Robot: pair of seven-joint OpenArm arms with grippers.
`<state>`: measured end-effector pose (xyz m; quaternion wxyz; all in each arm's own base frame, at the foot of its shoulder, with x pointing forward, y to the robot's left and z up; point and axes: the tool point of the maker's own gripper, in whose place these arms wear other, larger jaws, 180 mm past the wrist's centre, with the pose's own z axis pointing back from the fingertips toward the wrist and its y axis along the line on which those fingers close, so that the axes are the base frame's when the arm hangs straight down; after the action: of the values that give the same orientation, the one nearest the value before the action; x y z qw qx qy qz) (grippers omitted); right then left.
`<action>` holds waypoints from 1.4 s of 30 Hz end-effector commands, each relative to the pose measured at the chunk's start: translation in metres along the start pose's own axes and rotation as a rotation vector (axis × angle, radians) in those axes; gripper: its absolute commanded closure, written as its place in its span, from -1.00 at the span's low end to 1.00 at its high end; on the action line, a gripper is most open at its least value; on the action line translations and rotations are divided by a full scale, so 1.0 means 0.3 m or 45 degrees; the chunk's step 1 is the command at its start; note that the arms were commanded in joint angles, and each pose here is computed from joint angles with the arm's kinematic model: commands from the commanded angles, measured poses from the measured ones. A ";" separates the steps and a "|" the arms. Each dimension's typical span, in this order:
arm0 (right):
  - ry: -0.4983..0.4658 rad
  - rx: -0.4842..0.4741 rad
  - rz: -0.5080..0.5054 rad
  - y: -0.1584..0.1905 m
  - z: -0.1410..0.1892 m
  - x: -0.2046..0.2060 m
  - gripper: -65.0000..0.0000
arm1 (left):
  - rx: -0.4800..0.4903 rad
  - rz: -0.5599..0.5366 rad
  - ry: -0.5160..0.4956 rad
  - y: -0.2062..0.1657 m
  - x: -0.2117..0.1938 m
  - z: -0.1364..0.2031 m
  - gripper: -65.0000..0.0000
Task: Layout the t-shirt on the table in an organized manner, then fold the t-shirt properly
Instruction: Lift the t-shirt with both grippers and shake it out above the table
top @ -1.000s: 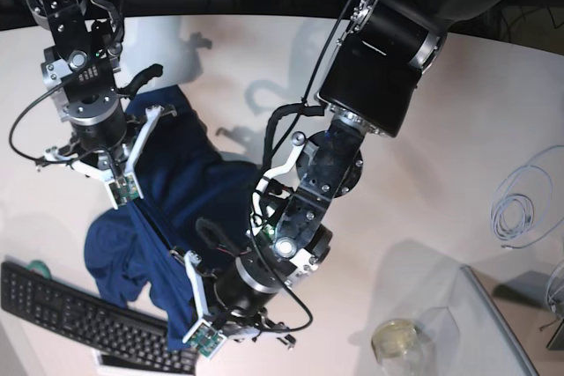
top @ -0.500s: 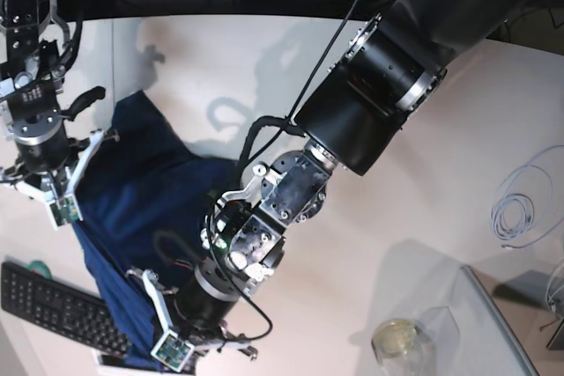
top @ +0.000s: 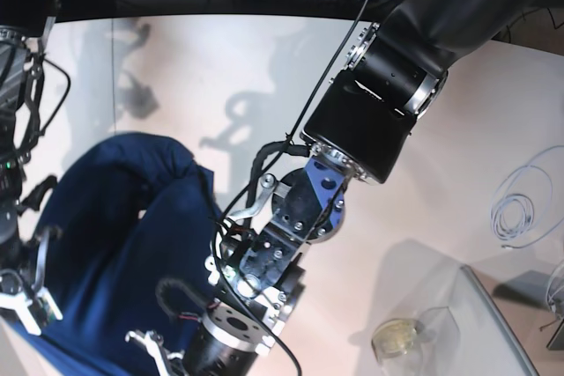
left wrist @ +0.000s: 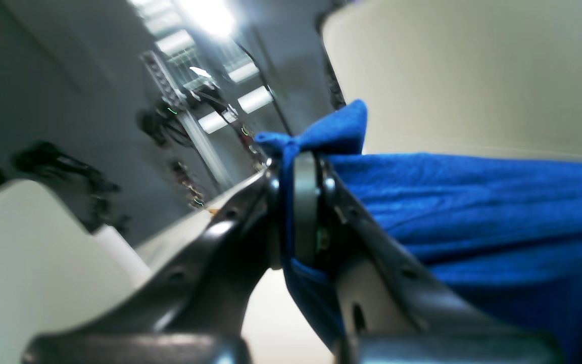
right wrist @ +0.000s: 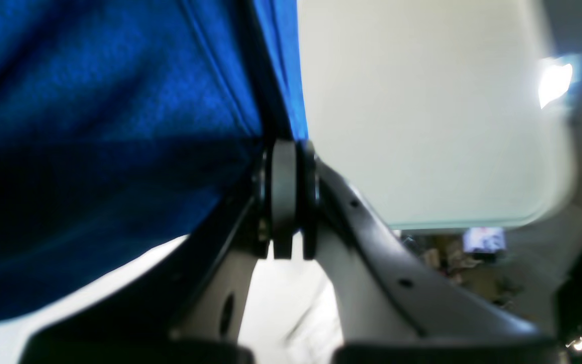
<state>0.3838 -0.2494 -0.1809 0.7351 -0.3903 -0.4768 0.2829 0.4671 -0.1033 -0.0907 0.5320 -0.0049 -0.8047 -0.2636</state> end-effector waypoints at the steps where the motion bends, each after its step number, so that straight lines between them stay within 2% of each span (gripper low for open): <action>1: 0.053 -0.108 0.038 -0.087 0.002 -0.014 1.00 | 0.107 -0.029 -0.102 0.096 0.115 -0.026 1.00; 4: 0.053 -0.202 0.060 -0.164 -0.003 0.016 1.00 | 0.210 -0.042 -0.055 0.199 0.125 -0.019 1.00; 10: 0.031 -0.371 0.081 -0.306 0.005 0.088 1.00 | 0.330 -0.040 -0.104 0.322 0.172 0.009 1.00; 17: -0.012 -0.457 0.285 -0.289 0.030 0.213 1.00 | 0.443 -0.356 -0.204 0.378 0.292 0.068 1.00; 20: -0.017 -0.409 0.359 -0.206 0.035 0.226 1.00 | 0.372 -0.392 -0.151 0.320 0.238 0.102 1.00; 23: 0.011 -0.287 0.319 -0.079 0.035 0.188 1.00 | 0.267 -0.444 -0.054 0.244 0.138 0.158 1.00; 26: 0.064 -0.178 0.264 0.028 0.039 0.132 1.00 | 0.244 -0.485 0.005 0.225 0.080 0.235 1.00; 28: 0.086 -0.119 0.246 0.089 0.051 0.107 1.00 | 0.264 -0.514 0.005 0.253 0.079 0.287 1.00; 32: 0.126 -0.037 0.267 0.177 0.076 0.048 1.00 | 0.382 -0.587 -0.019 0.394 0.121 0.346 1.00; 37: 0.156 0.012 0.287 0.226 0.094 0.005 1.00 | 0.520 -0.653 -0.110 0.537 0.237 0.316 1.00; 42: 0.212 0.028 0.253 0.224 0.097 -0.061 1.00 | 0.576 -0.657 -0.264 0.573 0.406 0.242 1.00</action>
<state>0.3412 -0.2175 -0.2555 0.7560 -0.4380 -0.3493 0.3384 0.4095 0.0464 0.0451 0.3783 0.2903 -0.8522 -0.2154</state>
